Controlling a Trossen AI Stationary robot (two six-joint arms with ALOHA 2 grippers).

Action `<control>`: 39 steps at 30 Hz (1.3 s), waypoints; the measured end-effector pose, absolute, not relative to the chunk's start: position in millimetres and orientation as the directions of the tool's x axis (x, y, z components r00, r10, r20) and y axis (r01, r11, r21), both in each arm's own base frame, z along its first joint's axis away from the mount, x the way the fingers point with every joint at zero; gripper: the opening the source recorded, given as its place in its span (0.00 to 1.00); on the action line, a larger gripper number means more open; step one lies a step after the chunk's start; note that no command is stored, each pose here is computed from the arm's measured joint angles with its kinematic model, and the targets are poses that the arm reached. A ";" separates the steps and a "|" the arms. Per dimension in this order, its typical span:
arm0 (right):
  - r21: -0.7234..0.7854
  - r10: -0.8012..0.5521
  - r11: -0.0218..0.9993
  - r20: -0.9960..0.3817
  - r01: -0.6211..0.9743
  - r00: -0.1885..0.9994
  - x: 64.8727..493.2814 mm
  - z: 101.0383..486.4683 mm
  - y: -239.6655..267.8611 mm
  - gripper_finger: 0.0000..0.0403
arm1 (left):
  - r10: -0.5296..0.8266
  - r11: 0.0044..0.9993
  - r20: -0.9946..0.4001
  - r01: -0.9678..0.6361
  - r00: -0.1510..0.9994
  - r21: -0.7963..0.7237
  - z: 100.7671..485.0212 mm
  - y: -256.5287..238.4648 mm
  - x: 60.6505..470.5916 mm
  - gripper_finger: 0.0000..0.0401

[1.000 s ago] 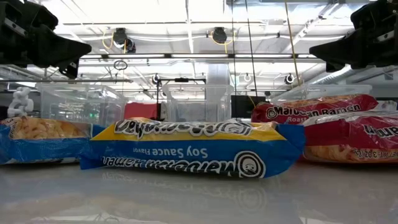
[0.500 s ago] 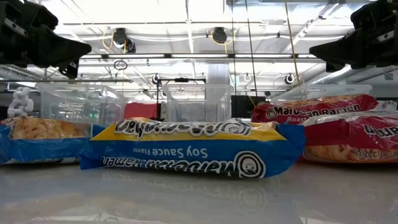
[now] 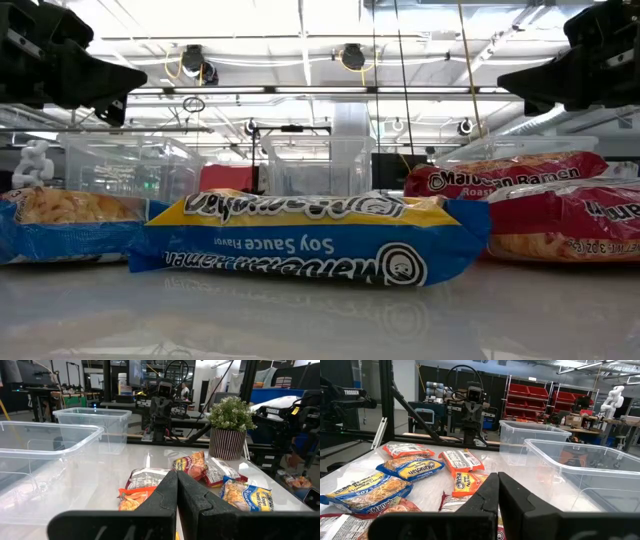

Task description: Sort Maruchan noodles

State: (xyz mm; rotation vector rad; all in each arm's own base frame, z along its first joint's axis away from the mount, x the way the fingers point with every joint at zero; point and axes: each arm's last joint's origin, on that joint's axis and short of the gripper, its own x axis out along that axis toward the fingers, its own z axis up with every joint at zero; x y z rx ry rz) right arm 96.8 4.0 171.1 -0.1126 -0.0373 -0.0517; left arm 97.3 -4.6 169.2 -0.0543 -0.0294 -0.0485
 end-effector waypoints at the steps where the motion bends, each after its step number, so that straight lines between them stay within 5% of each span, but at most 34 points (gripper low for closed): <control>1: -0.111 -0.049 0.992 0.040 0.054 0.998 96.8 171.1 4.0 0.00 | -0.048 0.997 0.030 0.049 0.998 -0.053 169.1 -4.6 97.3 0.01; 39: -0.111 -0.049 0.992 0.040 0.054 0.998 96.8 171.1 4.0 0.00 | -0.025 0.999 0.078 0.028 0.997 -0.036 173.7 -4.0 97.1 0.01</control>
